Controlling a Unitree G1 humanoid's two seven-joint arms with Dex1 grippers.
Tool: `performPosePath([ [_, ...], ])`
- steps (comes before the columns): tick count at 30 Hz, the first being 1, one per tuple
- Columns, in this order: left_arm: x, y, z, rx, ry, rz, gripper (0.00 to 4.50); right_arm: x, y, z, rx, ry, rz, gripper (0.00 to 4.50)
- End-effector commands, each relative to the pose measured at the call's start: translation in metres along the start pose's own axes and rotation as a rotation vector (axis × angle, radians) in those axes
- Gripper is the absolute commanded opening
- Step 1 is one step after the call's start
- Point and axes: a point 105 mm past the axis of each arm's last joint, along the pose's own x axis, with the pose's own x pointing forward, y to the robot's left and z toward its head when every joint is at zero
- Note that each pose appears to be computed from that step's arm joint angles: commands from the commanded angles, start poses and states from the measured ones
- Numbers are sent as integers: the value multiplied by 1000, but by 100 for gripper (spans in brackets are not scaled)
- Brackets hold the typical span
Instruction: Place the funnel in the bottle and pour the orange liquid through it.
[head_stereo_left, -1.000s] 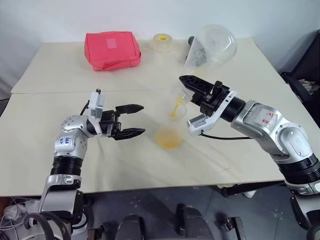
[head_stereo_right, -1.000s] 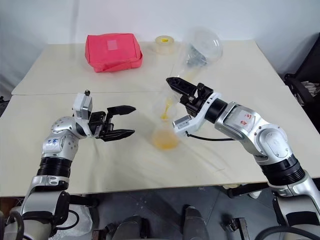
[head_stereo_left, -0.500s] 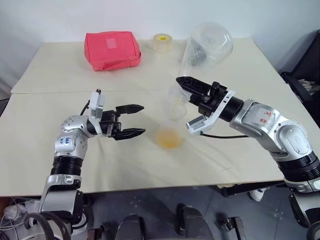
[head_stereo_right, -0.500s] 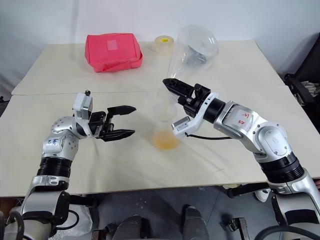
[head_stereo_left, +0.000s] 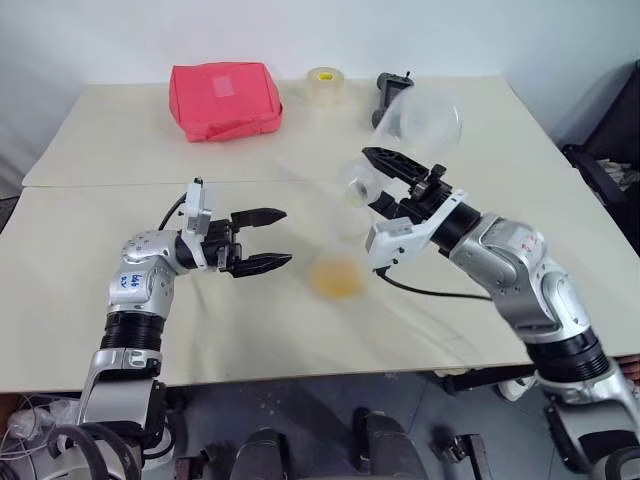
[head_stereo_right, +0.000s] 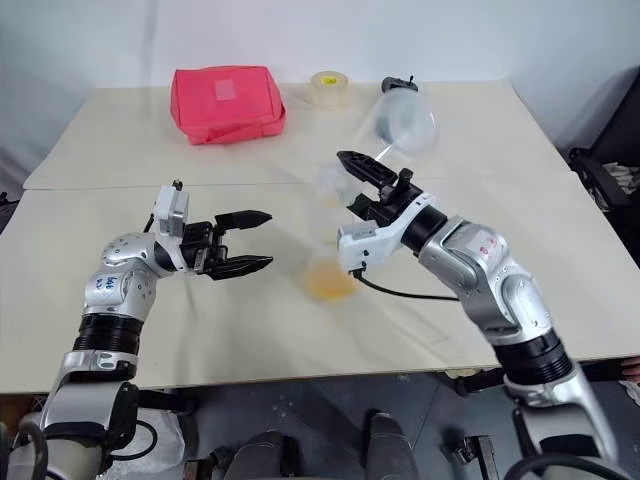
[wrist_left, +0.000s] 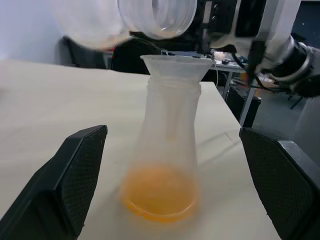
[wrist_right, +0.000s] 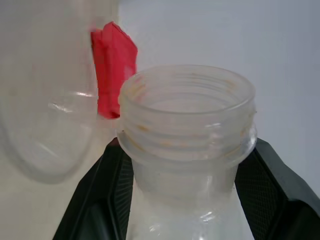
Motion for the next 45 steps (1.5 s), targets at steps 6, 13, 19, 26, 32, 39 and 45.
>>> performPosePath([
  [6, -2, 4, 12, 41, 2, 44, 450, -29, -44, -46, 760, 224, -310, 243],
  [13, -5, 16, 5, 18, 57, 169, 450, -56, -28, -92, 1022, 384, -429, 243],
  [19, -4, 17, 9, -6, 50, 208, 450, -66, -22, -104, 1134, 405, -509, 243],
  [26, -6, 12, -1, -18, 103, 184, 450, -77, -9, -112, 1211, 411, -549, 243],
  [32, -7, 11, -2, -12, 104, 188, 450, -85, -4, -112, 1195, 421, -543, 443],
  [39, -6, 14, -2, -6, 105, 201, 450, -86, -15, -112, 1165, 391, -557, 447],
  [45, -7, 12, 0, 3, 108, 190, 450, -85, -55, -95, 1088, 234, -571, 447],
])
